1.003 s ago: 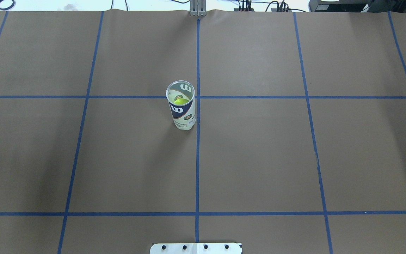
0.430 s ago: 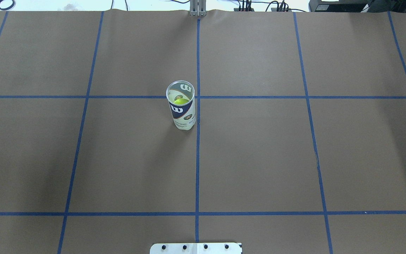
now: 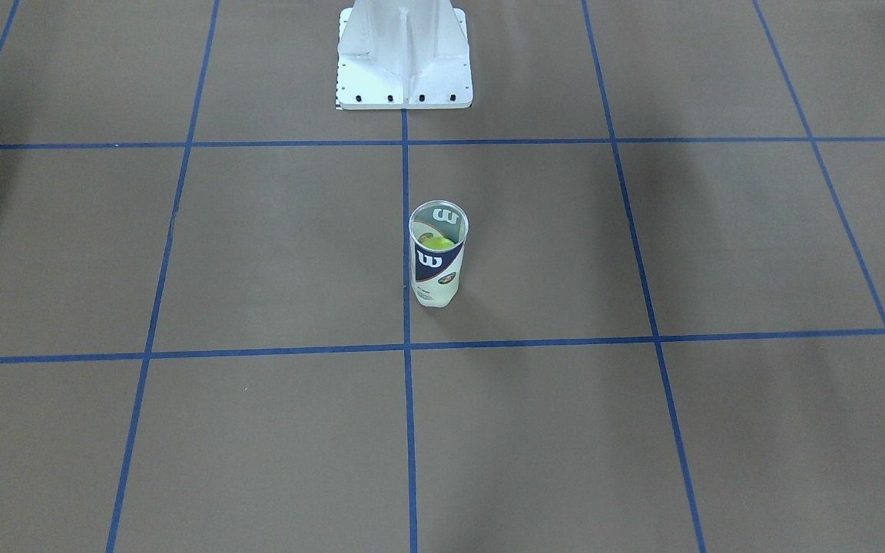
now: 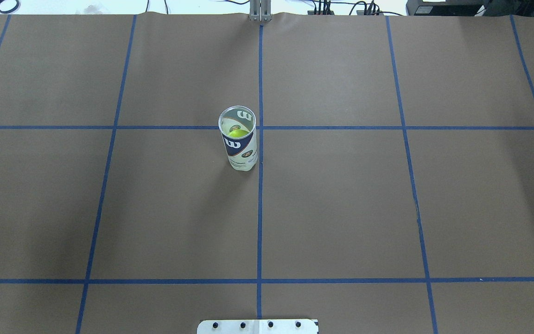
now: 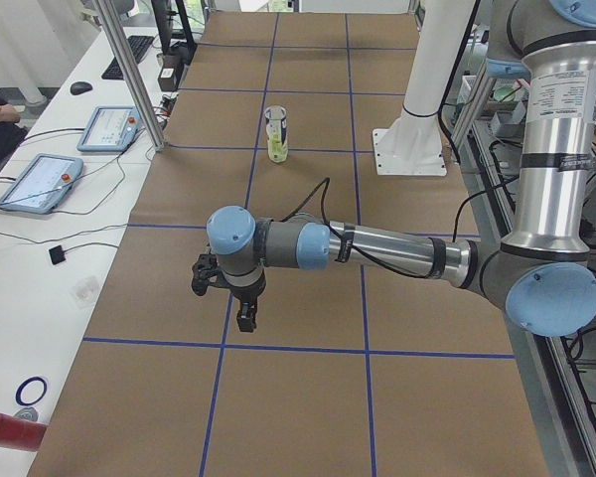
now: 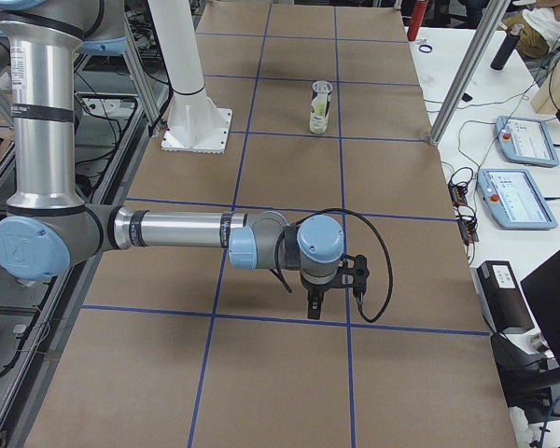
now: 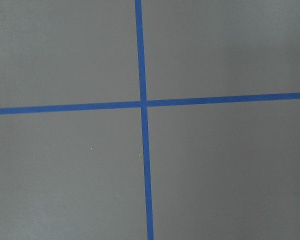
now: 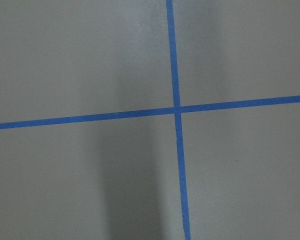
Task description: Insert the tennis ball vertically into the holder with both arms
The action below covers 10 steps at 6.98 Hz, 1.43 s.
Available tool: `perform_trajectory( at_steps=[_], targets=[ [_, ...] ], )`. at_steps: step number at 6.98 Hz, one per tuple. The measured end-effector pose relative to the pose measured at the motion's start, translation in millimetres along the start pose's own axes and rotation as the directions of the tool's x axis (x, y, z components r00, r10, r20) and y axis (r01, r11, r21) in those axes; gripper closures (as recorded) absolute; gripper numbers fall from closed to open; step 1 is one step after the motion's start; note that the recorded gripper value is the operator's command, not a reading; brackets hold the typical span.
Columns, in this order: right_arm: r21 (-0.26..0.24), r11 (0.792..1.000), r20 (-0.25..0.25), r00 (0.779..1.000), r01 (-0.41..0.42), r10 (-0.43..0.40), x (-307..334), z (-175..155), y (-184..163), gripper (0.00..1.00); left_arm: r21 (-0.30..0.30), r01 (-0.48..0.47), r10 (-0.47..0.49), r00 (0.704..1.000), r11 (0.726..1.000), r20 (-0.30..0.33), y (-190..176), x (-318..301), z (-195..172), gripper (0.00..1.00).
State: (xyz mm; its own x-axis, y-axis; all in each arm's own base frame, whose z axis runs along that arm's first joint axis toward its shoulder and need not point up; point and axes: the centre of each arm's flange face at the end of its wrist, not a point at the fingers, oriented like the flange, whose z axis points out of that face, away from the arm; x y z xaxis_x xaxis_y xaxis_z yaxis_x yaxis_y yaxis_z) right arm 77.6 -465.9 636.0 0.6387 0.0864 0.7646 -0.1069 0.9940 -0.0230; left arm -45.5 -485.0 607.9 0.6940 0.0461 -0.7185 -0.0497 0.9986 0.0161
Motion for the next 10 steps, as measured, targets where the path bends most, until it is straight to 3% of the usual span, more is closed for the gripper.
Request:
perform_trajectory(
  at_steps=[10],
  targets=[
    [0.011, 1.000, 0.008, 1.000, 0.003, -0.003, 5, -18, 6, 0.00, -0.002, 0.000, 0.000, 1.000, 1.000, -0.005, 4, 1, 0, 0.00]
  ],
)
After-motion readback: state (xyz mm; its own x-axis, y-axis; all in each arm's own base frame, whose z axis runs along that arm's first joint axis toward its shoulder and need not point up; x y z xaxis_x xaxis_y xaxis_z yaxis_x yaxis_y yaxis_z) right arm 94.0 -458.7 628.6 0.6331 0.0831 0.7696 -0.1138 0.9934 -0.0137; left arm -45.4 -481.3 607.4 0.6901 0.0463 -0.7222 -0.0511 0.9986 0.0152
